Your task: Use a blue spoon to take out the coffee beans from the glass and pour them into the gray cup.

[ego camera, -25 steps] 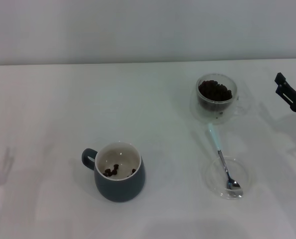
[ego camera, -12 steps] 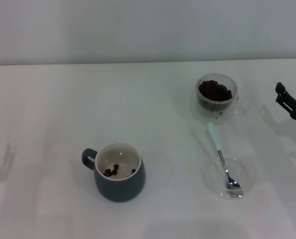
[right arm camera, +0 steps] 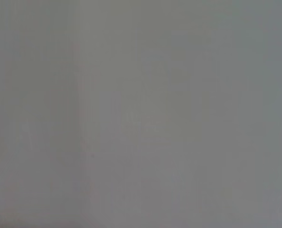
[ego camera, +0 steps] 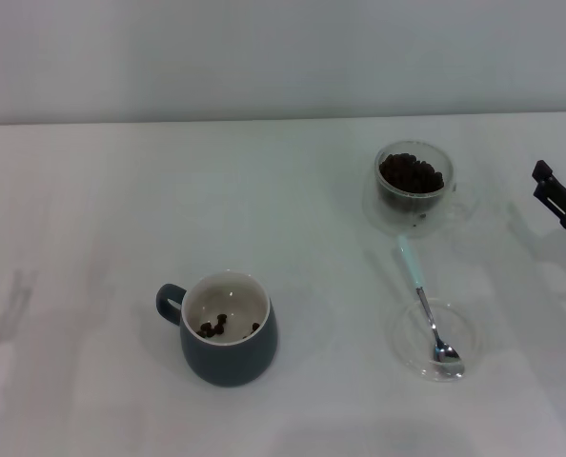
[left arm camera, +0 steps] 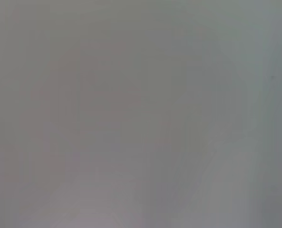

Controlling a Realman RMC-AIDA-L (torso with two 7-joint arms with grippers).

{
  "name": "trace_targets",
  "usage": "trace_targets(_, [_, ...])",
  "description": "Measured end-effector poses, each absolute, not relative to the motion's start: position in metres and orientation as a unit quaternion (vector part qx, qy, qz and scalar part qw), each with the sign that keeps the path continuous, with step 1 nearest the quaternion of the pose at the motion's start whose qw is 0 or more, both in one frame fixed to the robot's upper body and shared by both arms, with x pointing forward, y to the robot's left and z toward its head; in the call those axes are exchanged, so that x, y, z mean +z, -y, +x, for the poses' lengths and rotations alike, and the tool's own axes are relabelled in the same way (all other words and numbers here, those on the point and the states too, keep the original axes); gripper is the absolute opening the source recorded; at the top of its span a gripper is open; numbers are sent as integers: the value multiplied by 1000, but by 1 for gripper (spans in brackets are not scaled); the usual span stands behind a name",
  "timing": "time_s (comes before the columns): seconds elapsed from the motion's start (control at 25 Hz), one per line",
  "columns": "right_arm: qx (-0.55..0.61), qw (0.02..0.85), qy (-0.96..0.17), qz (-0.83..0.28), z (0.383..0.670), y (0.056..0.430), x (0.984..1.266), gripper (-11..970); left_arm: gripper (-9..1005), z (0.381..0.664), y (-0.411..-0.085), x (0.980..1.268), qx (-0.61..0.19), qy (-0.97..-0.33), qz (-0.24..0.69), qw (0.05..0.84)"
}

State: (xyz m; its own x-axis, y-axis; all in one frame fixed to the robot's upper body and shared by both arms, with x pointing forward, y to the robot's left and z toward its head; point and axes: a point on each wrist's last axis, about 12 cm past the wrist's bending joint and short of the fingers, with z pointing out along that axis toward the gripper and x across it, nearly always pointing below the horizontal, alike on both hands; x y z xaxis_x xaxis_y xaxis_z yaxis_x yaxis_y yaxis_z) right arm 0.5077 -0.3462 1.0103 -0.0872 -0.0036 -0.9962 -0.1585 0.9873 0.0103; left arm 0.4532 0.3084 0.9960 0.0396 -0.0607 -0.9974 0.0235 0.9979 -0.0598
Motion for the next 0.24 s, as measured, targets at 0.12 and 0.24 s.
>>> trace_targets(0.12, [58,674,-734,-55,508,346,1011,871,861,455,-307,997,-32,-691,-14,722])
trace_targets(0.24, [58,676,-732,-54,509,346,1012,871,861,456,-306,998,-33,-689,-12,723])
